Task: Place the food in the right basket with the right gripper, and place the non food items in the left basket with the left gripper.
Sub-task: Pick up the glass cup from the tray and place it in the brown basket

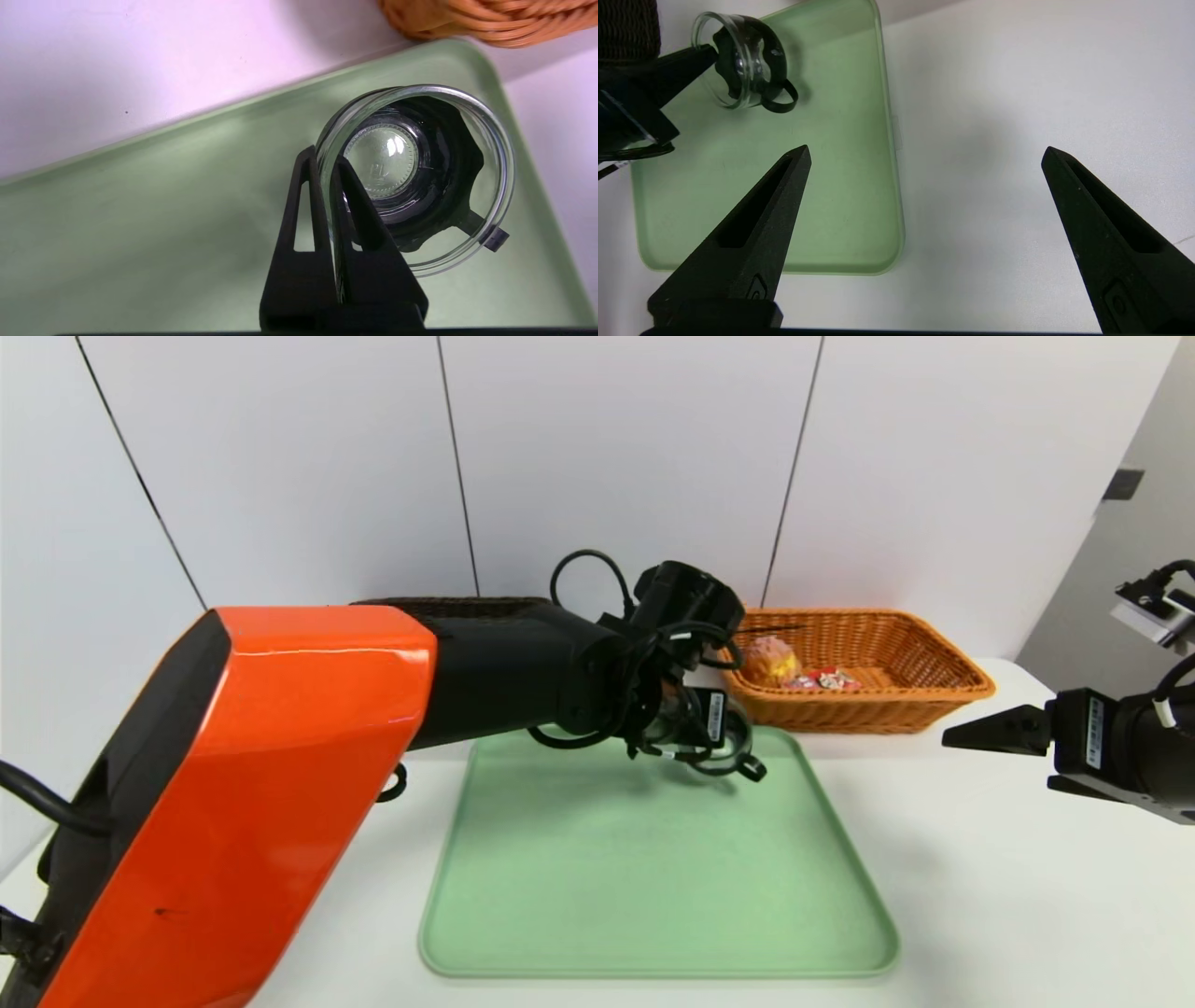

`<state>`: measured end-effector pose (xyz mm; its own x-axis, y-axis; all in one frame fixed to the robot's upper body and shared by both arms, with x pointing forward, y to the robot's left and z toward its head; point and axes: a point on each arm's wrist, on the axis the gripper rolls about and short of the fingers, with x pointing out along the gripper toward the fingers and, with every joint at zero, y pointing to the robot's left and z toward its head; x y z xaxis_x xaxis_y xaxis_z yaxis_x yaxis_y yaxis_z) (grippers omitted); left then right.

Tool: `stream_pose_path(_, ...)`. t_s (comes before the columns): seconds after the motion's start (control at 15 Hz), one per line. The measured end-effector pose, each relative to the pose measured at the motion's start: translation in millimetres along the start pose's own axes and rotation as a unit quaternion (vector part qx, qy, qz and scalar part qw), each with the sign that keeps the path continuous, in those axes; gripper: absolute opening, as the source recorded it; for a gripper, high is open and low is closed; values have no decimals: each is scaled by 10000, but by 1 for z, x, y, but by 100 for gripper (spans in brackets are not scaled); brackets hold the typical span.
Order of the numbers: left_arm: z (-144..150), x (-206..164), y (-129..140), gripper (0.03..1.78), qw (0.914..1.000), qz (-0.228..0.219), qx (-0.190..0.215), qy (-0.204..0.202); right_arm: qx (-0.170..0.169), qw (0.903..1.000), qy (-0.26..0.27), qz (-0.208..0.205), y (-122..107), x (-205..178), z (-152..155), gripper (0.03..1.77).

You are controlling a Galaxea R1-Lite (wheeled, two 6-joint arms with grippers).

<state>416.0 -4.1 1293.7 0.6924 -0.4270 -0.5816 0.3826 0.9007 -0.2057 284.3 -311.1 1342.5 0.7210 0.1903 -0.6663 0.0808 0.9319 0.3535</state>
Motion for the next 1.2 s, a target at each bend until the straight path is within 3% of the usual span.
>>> stream_pose_path(0.53, 28, -61, 2, 9, 9979, -206, -565, -233, -11, 9999, -99, 32, -1, -10, -5, 171)
stream_pose_path(0.73, 43, -87, 11, 9, 9930, -330, -1055, -411, -17, 9999, -110, 42, -2, -12, -7, 171)
stream_pose_path(0.93, 66, -113, 45, 9, 9802, -149, -1830, -745, -12, 9999, -106, 53, -2, -12, -8, 171)
stream_pose_path(1.2, 92, -132, 115, 9, 9574, 464, -2562, -1247, -19, 9999, -103, 61, -2, -11, -7, 171)
